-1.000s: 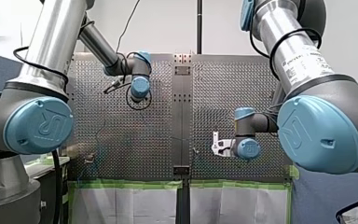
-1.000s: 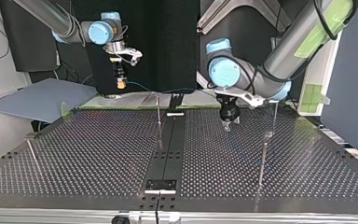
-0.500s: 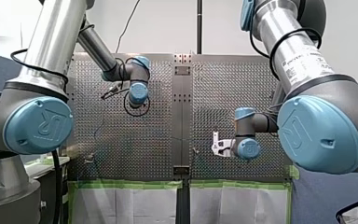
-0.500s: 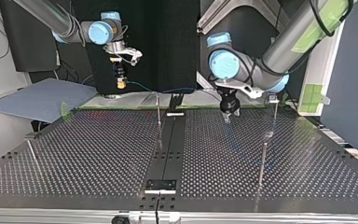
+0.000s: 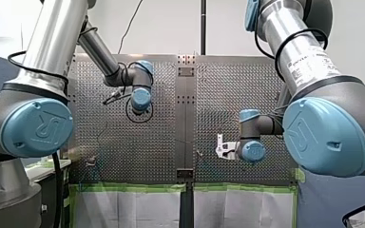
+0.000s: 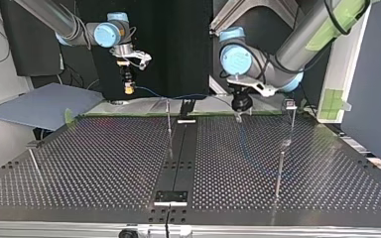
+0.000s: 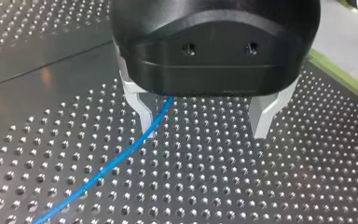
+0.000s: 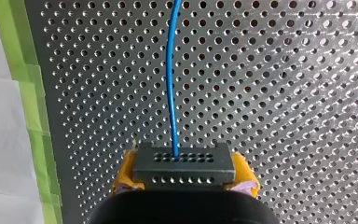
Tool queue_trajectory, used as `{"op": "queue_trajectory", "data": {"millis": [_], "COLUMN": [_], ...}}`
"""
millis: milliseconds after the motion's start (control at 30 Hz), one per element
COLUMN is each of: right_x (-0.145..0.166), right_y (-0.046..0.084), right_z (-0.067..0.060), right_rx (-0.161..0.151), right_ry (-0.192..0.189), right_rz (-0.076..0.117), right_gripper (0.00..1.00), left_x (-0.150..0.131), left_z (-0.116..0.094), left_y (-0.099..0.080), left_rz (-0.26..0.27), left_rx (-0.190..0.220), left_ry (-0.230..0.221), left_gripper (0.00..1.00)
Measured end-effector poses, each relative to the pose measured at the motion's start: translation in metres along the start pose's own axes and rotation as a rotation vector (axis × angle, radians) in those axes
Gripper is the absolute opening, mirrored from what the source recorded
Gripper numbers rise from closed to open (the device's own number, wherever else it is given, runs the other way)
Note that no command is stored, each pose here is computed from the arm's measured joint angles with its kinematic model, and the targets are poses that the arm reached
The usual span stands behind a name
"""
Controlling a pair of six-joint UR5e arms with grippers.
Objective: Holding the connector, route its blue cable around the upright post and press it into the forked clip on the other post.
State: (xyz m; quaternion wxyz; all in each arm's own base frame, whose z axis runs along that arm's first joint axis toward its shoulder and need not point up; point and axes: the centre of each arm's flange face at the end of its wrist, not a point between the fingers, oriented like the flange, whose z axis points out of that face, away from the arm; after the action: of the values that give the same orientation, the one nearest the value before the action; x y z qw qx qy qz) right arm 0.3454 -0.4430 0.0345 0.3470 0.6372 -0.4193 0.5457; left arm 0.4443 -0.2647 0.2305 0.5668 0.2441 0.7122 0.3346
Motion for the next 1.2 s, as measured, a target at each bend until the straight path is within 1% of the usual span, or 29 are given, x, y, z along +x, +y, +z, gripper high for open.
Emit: {"op": "queue_trajectory", "data": {"millis": [67,233,367,467,567,800,1033,1133,1200], "right_x": [0.0,0.0,0.0,0.0,0.0,0.0,0.0,0.0,0.0], "right_y": [0.0,0.0,0.0,0.0,-0.001,-0.001,-0.001,-0.001,-0.001], "right_z": [0.0,0.0,0.0,0.0,0.0,-0.001,-0.001,-0.001,-0.001], "right_rx": [0.0,0.0,-0.001,0.0,0.0,0.001,0.001,0.002,0.001], "right_ry": [0.0,-0.001,-0.002,-0.003,-0.003,-0.003,-0.004,-0.005,-0.006], "right_rz": [0.0,0.0,0.0,-0.001,-0.001,-0.001,-0.002,-0.002,-0.002], "right_gripper": [0.0,0.0,0.0,0.0,0.0,0.0,0.0,0.0,0.0], "left_x": [0.002,0.01,0.017,0.019,0.019,0.014,0.014,0.018,0.022], "left_z": [-0.001,0.001,0.005,0.009,0.009,0.003,-0.001,-0.001,0.0], "left_y": [-0.003,-0.019,-0.031,-0.034,-0.037,-0.043,-0.049,-0.055,-0.062], "left_rz": [0.005,0.038,0.041,0.035,0.024,-0.001,-0.042,-0.046,-0.046], "left_rx": [0.005,0.027,0.032,0.029,0.037,0.058,0.065,0.069,0.077], "left_ry": [0.002,0.014,0.016,0.014,0.005,-0.019,-0.033,-0.029,-0.026], "left_gripper": [0.98,0.98,0.98,0.98,0.98,0.98,0.98,0.98,0.98]}}
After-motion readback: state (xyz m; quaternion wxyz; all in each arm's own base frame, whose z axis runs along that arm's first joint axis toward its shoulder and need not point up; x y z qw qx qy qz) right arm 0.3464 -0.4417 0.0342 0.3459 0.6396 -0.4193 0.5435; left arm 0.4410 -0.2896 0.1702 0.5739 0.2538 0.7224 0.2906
